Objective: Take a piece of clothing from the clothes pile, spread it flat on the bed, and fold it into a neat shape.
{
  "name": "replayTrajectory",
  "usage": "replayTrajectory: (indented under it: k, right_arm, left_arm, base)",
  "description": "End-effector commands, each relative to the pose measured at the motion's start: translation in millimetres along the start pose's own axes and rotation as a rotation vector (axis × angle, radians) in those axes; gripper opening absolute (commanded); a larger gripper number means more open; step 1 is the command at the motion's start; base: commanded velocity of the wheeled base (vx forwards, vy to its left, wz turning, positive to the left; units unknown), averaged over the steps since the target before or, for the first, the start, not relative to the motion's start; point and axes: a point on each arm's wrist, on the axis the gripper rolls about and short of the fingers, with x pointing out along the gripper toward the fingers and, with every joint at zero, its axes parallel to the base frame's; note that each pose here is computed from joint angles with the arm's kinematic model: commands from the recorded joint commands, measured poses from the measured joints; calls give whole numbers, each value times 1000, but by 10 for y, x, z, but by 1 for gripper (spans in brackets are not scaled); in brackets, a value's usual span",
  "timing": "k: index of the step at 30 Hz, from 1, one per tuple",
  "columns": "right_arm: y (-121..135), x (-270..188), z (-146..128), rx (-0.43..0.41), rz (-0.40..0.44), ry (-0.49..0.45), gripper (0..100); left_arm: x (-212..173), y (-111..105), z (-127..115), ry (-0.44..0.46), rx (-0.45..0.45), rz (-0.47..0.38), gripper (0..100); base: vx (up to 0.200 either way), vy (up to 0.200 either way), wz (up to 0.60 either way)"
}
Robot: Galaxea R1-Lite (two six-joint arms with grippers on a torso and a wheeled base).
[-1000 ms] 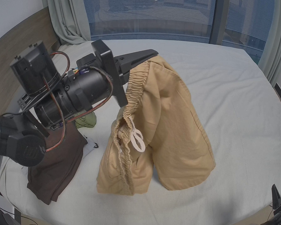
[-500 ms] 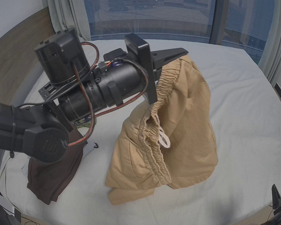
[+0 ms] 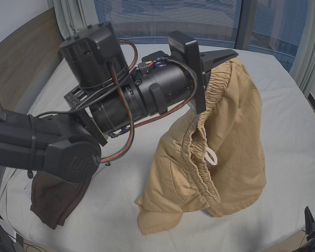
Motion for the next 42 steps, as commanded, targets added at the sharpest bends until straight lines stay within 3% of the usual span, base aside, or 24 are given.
replayTrajectory:
  k: [1, 5, 10, 18, 24, 28, 33, 42]
  right_arm:
    - [0, 6, -51, 0, 0, 9, 100]
    - [0, 6, -51, 1, 0, 9, 100]
    - [0, 6, -51, 3, 0, 9, 100]
    - [0, 6, -51, 4, 0, 9, 100]
    - [0, 6, -51, 3, 0, 9, 100]
    - [0, 6, -51, 3, -2, 9, 100]
    - [0, 6, -51, 3, -2, 9, 100]
    - [0, 6, -51, 1, -2, 9, 100]
  left_arm:
    - [106, -40, -67, 14, -20, -30, 0]
    - [152, -30, 11, -29, -22, -42, 0]
    - [-6, 20, 274, -123, -3, -13, 0]
    - [-609, 39, 409, -230, 92, 103, 0]
    - [-989, -52, 441, -288, 131, 139, 0]
    - [-1181, 11, 480, -295, 176, 188, 0]
    - [-1487, 265, 521, -283, 312, 290, 0]
    - [-1976, 595, 614, -204, 443, 401, 0]
  base:
    - [0, 0, 0]
    - [0, 0, 0]
    - [0, 0, 0]
    - [0, 0, 0]
    - [0, 0, 0]
    - [0, 0, 0]
    - [0, 0, 0]
    - [0, 0, 0]
